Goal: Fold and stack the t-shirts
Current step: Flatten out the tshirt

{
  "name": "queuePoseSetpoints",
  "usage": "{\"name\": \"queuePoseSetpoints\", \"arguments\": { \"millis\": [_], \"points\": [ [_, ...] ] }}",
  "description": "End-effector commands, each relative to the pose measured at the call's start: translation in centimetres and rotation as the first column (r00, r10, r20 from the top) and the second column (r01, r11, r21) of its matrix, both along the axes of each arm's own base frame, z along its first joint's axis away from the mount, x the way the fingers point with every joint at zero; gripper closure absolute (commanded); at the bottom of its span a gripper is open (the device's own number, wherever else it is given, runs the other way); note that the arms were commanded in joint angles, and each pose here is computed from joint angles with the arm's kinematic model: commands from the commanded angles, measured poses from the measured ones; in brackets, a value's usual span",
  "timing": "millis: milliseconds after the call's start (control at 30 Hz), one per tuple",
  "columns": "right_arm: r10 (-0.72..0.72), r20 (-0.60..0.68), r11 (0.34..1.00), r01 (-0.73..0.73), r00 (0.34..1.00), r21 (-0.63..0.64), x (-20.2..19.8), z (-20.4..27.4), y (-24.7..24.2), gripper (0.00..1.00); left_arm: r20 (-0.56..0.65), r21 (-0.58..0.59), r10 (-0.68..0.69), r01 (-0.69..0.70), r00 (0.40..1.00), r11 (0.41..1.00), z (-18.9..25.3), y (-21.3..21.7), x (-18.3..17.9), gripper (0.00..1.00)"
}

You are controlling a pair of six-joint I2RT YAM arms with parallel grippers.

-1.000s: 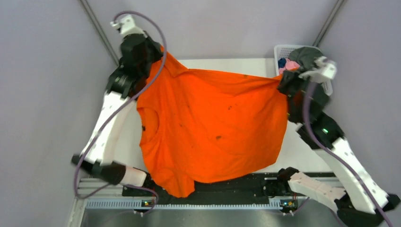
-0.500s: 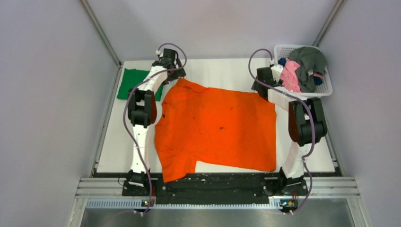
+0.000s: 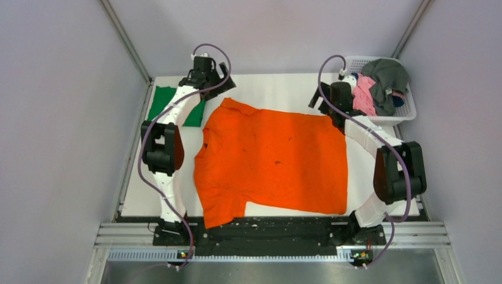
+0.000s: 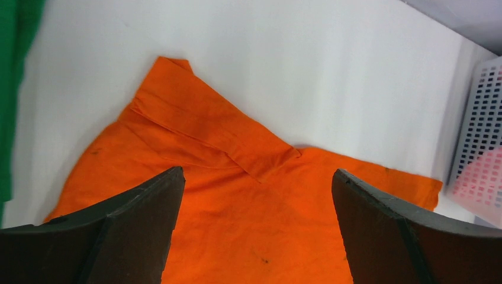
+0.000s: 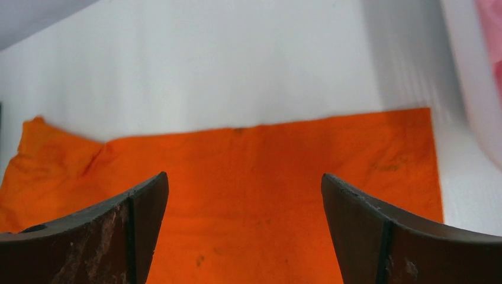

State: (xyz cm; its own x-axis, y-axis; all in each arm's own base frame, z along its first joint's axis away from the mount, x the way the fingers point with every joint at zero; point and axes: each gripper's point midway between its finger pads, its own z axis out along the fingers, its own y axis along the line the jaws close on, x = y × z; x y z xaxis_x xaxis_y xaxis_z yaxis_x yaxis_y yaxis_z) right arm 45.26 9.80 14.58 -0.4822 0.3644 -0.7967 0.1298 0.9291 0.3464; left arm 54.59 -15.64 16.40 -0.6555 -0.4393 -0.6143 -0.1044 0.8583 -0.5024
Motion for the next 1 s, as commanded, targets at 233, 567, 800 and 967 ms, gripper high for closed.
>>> {"name": "queuePoseSetpoints", "arguments": {
  "millis": [233,567,800,967],
  "points": [
    [0.240,-0.044,0.966,-0.234,0.970,0.106,-3.6,-3.6,5.5,0.01,-0.051,-0.125,-0.032,0.025,0.998,0.992,-5.7,-5.0,1.4,0.01],
    [0.236,-0.108,0.970,-0.227,0.966,0.087,-3.4,-6.2,5.3,0.02,-0.086,-0.118,0.018,-0.028,0.996,0.993,-8.7,-5.0,2.7,0.01],
    [0.223,-0.131,0.974,-0.215,0.966,0.067,-3.3,-6.8,4.9,0.02,0.050,-0.189,0.046,-0.036,0.998,0.981,-7.1,-6.4,7.7,0.01],
    [0.202,-0.133,0.979,-0.198,0.970,0.043,-3.2,-6.6,4.4,0.02,0.263,-0.348,0.072,0.025,0.962,0.937,-1.1,-8.7,13.0,0.01]
  ]
}}
